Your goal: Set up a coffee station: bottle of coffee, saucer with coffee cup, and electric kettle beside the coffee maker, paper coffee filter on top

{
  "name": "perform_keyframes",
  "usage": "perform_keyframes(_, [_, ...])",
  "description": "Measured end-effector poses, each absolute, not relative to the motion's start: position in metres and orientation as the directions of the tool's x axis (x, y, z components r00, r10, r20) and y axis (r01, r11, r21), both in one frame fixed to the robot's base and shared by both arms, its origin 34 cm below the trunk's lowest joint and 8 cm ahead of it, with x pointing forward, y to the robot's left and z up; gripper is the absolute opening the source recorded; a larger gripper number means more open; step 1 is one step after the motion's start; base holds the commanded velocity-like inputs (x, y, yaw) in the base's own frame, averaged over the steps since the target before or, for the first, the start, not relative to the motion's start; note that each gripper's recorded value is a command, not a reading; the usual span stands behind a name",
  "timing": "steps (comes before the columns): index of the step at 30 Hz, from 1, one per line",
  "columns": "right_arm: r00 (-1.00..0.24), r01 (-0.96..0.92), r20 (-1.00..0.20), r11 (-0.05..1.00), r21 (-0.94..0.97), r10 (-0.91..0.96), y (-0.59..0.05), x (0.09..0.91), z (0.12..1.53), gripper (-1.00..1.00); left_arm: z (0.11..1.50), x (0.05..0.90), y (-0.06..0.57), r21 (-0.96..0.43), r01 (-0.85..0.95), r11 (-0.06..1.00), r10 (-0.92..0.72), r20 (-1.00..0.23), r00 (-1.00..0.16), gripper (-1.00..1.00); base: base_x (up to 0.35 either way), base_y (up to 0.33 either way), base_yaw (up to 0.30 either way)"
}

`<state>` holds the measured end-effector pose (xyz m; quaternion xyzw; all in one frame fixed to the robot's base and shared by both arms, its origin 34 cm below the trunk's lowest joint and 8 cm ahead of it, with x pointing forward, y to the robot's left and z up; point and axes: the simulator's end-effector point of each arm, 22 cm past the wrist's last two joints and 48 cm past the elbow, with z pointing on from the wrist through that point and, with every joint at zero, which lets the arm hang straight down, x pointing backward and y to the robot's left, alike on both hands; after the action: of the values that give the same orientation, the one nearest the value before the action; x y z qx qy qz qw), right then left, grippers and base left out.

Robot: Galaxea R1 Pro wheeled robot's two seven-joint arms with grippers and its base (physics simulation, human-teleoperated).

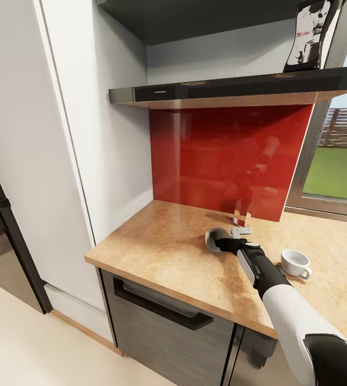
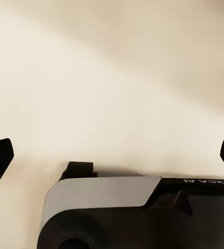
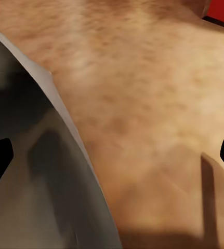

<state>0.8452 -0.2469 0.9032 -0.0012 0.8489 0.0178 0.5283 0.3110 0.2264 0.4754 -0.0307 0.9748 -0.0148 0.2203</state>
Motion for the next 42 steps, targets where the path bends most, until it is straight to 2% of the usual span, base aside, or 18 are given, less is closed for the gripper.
perform_keyframes(24, [-0.442, -0.024, -0.897, 0.999, 0.029, 0.015, -0.246, 0.845, 0.903, 1.00, 0.475, 0.311, 0.226, -0.042, -0.054, 0.998, -0.067, -0.429, -0.901, 1.00, 0.000, 0.000, 0.000])
perform_keyframes(42, [-0.442, -0.099, -0.897, 0.993, 0.064, 0.013, -0.227, 0.844, 0.904, 1.00, 0.475, 0.311, 0.226, -0.042, -0.054, 0.998, -0.067, -0.429, -0.901, 1.00, 0.000, 0.000, 0.000])
